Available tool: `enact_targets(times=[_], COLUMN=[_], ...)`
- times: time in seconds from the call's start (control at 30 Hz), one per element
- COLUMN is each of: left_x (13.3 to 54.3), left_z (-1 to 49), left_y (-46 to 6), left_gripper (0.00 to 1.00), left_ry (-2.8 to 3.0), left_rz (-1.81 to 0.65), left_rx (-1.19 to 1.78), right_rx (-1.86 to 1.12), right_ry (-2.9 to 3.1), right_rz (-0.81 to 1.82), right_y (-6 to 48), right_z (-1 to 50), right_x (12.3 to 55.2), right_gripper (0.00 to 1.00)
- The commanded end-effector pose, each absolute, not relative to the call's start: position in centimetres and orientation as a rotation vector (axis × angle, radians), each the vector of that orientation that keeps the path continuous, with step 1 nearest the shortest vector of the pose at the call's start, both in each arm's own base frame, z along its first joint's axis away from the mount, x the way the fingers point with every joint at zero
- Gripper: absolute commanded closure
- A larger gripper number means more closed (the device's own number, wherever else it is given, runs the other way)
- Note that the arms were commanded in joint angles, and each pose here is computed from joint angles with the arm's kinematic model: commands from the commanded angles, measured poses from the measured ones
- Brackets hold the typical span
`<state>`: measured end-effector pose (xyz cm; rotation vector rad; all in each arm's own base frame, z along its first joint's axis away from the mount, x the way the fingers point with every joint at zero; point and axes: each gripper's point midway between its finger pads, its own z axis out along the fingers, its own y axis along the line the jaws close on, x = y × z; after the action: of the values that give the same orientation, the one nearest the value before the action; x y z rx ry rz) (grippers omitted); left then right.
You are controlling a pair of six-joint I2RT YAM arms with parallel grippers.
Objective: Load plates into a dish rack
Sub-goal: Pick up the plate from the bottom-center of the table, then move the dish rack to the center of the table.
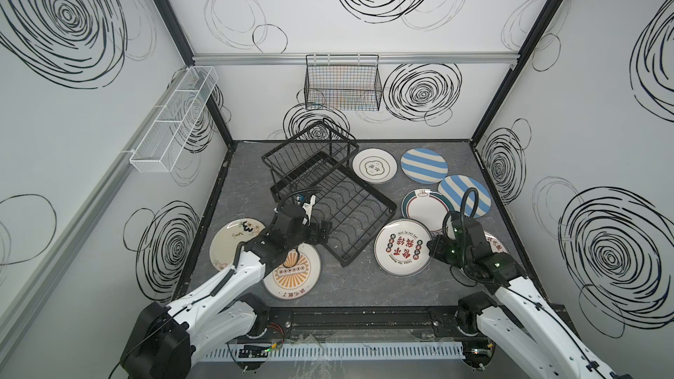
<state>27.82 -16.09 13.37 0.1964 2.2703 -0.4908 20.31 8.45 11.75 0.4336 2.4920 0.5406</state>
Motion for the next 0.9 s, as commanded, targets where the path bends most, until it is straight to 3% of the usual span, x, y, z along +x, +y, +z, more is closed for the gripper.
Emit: enact_targets(times=[0.0, 0.3, 0.57, 0.87], left_x=[29.1, 26.7, 24.2, 20.9], left_z=[14.7, 11.4, 10.6, 8.8], left_y=[-16.2, -18.3, -21.9, -25.6], left_gripper=[0.04, 0.04, 0.04, 0.04], left_ry=[2.225, 2.354, 2.338, 2.343], left_rz=[-0.467, -0.380, -0.532, -0.634], left_rx=[0.195, 0.277, 0.423, 0.646], right_rx=[0.386, 0.277, 0.186, -0.025], right_ry=[2.414, 2.304, 2.101, 1.811], right_rz=[0.436, 0.297, 0.193, 0.285], right_y=[7.3, 6.3, 5.9, 10.3], right_z=[15.8, 22.7, 29.8, 39.3], right_x=[21.9, 24.7, 29.1, 34.9], right_gripper=[1.00, 1.00, 1.00, 1.00])
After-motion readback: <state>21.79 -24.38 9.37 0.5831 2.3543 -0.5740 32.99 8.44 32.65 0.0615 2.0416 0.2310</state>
